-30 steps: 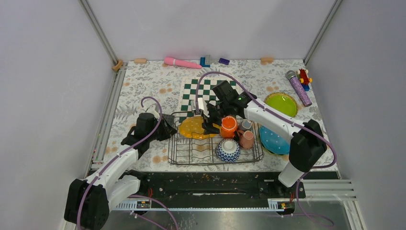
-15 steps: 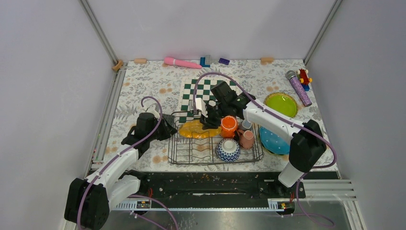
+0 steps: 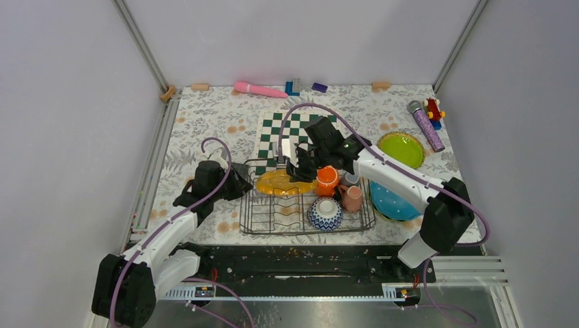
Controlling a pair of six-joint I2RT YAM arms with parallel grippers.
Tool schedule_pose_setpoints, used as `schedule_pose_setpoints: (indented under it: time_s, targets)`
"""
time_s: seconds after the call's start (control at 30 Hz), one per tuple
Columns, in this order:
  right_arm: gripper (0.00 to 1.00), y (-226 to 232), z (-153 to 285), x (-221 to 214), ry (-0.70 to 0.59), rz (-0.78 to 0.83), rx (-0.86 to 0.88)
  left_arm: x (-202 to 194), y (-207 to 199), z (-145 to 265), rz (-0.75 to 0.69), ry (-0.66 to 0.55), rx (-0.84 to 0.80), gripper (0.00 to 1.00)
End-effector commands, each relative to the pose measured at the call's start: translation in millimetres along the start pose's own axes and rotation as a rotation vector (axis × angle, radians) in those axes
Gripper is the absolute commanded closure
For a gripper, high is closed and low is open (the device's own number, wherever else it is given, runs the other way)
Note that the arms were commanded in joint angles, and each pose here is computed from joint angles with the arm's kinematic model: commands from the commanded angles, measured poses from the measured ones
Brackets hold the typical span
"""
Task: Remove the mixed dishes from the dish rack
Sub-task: Pick up the plate from the dish rack.
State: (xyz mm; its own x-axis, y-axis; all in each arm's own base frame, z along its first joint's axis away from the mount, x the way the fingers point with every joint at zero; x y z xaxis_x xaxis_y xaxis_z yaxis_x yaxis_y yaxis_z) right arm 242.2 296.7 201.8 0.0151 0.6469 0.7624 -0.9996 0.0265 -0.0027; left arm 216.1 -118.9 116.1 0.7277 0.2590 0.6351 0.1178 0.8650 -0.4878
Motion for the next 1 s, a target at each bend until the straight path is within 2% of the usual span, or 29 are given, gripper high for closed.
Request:
schedule_pose_setpoints:
  time_s: [0.0,0.2,0.37,0.57,0.67,0.83,0.97]
  targets:
    - [1.00,0,41,68,-0.247,0.169,-0.099,-9,5,-1,0.023,0.048,0.026,0.79]
    - [1.00,6,63,91,-0.366,0.174,-0.149,-9,5,0,0.023,0.044,0.026,0.79]
    - [1.00,12,91,108,-0.495,0.064,-0.244,-9,5,0,0.024,0.044,0.029,0.79]
    - [1.00,10,138,128,-0.737,-0.340,-0.422,-9,6,-1,0.022,0.043,0.035,0.79]
    - [1.00,15,155,129,-0.834,-0.510,-0.438,-8,5,-1,0.022,0.044,0.033,0.79]
    - [1.00,8,180,116,-0.922,-0.772,-0.485,-9,5,0,0.024,0.045,0.031,0.79]
    - [1.00,-5,190,97,-0.982,-0.979,-0.431,-9,5,0,0.023,0.044,0.028,0.79]
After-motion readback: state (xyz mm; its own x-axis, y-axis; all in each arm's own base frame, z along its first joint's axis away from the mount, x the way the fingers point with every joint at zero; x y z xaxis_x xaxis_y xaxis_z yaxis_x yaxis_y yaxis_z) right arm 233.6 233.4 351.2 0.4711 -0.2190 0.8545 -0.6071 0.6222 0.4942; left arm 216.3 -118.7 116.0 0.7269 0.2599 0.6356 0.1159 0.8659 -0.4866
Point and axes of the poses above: each gripper's point midway between its finger pads, its own z axis back along the fingers, its own y axis along the line the jaws close on, x = y × z, the point moved 5 cm from there along z, back along the fingers, and after that the axes turned 8 degrees about -z, right-handed, at the moved point
